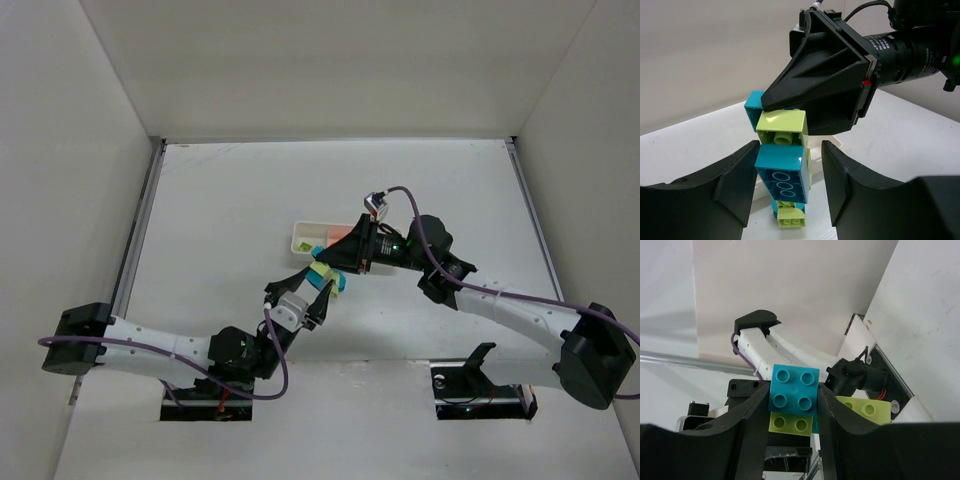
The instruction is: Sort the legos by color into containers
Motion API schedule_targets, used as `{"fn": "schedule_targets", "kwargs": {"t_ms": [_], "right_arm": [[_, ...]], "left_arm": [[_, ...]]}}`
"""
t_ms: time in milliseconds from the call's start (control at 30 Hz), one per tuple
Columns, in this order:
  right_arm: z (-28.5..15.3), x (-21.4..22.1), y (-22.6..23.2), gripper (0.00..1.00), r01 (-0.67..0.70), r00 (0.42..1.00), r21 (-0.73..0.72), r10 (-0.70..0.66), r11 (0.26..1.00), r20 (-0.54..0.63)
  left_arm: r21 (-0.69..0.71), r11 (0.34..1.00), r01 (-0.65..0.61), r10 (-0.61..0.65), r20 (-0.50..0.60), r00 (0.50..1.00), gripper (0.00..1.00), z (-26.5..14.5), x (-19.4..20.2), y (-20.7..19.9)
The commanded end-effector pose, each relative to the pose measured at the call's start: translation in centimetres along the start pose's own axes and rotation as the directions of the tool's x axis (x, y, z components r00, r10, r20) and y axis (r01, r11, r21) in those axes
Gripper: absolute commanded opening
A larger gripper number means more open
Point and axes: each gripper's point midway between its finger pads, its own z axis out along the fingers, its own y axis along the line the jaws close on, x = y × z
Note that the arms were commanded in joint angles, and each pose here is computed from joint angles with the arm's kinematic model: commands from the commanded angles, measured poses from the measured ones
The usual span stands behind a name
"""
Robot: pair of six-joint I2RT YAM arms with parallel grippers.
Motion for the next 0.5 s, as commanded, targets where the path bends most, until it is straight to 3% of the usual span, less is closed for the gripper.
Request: {"fn": "schedule_targets", "kwargs": {"t_ms": [0, 267, 467], "right_arm": [[0.1, -0.2, 1.6, 0.38, 0.028, 1.0, -0.072, -0.027, 0.997, 0.008], [0.0, -0.2, 1.6, 0.38, 0.024, 1.0, -0.077, -0.023, 0.997, 0.017], [-0.4, -0.5, 2.1, 0.39, 0.045, 0.998, -0.086, -0.041, 0.995, 0.043]], "left_arm": [[-0.009, 0.993, 0.117, -0.116, 0.093, 0.989, 0.45, 0.8, -3.6, 0.4], [-0.026, 0.991, 0.128, -0.125, 0.091, 0.988, 0.19, 0.8, -3.6, 0.8], [-0.059, 0.988, 0.144, -0.14, 0.074, 0.987, 0.14, 0.5, -2.8, 1.6]]}}
